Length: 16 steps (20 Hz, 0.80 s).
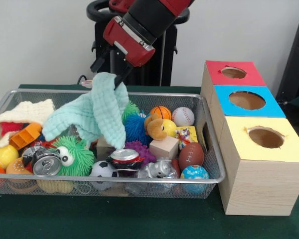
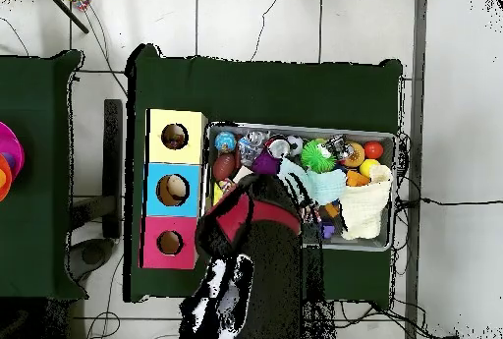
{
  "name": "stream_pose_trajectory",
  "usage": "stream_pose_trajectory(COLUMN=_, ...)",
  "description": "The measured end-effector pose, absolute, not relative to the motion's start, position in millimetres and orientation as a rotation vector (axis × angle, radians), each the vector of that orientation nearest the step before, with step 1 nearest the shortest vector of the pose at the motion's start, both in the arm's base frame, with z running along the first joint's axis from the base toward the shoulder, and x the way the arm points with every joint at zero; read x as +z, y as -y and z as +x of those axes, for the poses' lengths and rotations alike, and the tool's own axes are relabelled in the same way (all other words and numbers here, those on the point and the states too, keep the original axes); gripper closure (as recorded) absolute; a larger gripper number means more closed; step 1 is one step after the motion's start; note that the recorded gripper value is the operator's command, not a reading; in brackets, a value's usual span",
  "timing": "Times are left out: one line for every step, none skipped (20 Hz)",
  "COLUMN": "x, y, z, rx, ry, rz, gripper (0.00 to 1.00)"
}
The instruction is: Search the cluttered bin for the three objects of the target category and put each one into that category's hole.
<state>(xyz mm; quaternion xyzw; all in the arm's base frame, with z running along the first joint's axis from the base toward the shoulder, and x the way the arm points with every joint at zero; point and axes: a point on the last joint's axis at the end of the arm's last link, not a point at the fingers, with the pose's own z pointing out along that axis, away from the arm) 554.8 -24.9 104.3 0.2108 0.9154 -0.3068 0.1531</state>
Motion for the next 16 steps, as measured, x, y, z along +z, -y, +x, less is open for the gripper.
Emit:
stream_pose_trajectory(x=104.9, y=25.0, z=559.3, rx=-0.851, ry=-2.639, rz=0.622, gripper=0.00)
stream_pose_trajectory(x=106.2, y=24.5, z=566.4, rx=-0.808, ry=-2.659, rz=0.642, gripper=0.00)
stream_pose_trajectory(x=107.1, y=23.7, z=571.3, rx=-0.779, ry=-2.673, rz=0.652, gripper=0.00)
stream_pose_trajectory(x=109.3, y=22.1, z=579.7, rx=-0.731, ry=-2.696, rz=0.659, gripper=0.00)
stream_pose_trajectory(x=110.8, y=20.8, z=584.6, rx=-0.703, ry=-2.709, rz=0.661, gripper=0.00)
stream_pose_trajectory(x=114.2, y=16.9, z=595.6, rx=-0.638, ry=-2.739, rz=0.654, gripper=0.00)
stream_pose_trajectory(x=115.4, y=14.8, z=600.3, rx=-0.606, ry=-2.753, rz=0.652, gripper=0.00)
stream_pose_trajectory(x=116.2, y=11.6, z=605.8, rx=-0.556, ry=-2.774, rz=0.647, gripper=0.00)
stream_pose_trajectory(x=117.0, y=8.3, z=611.2, rx=-0.506, ry=-2.795, rz=0.643, gripper=0.00)
stream_pose_trajectory(x=117.2, y=5.1, z=615.1, rx=-0.457, ry=-2.812, rz=0.635, gripper=0.00)
stream_pose_trajectory(x=117.2, y=3.4, z=616.6, rx=-0.432, ry=-2.821, rz=0.632, gripper=0.00)
stream_pose_trajectory(x=117.2, y=1.7, z=618.1, rx=-0.407, ry=-2.829, rz=0.630, gripper=0.00)
stream_pose_trajectory(x=116.8, y=-1.9, z=620.5, rx=-0.357, ry=-2.845, rz=0.630, gripper=0.00)
stream_pose_trajectory(x=115.1, y=-7.0, z=622.7, rx=-0.293, ry=-2.866, rz=0.624, gripper=0.00)
stream_pose_trajectory(x=114.0, y=-10.1, z=623.6, rx=-0.257, ry=-2.877, rz=0.627, gripper=0.00)
stream_pose_trajectory(x=112.9, y=-13.4, z=624.0, rx=-0.224, ry=-2.886, rz=0.625, gripper=0.00)
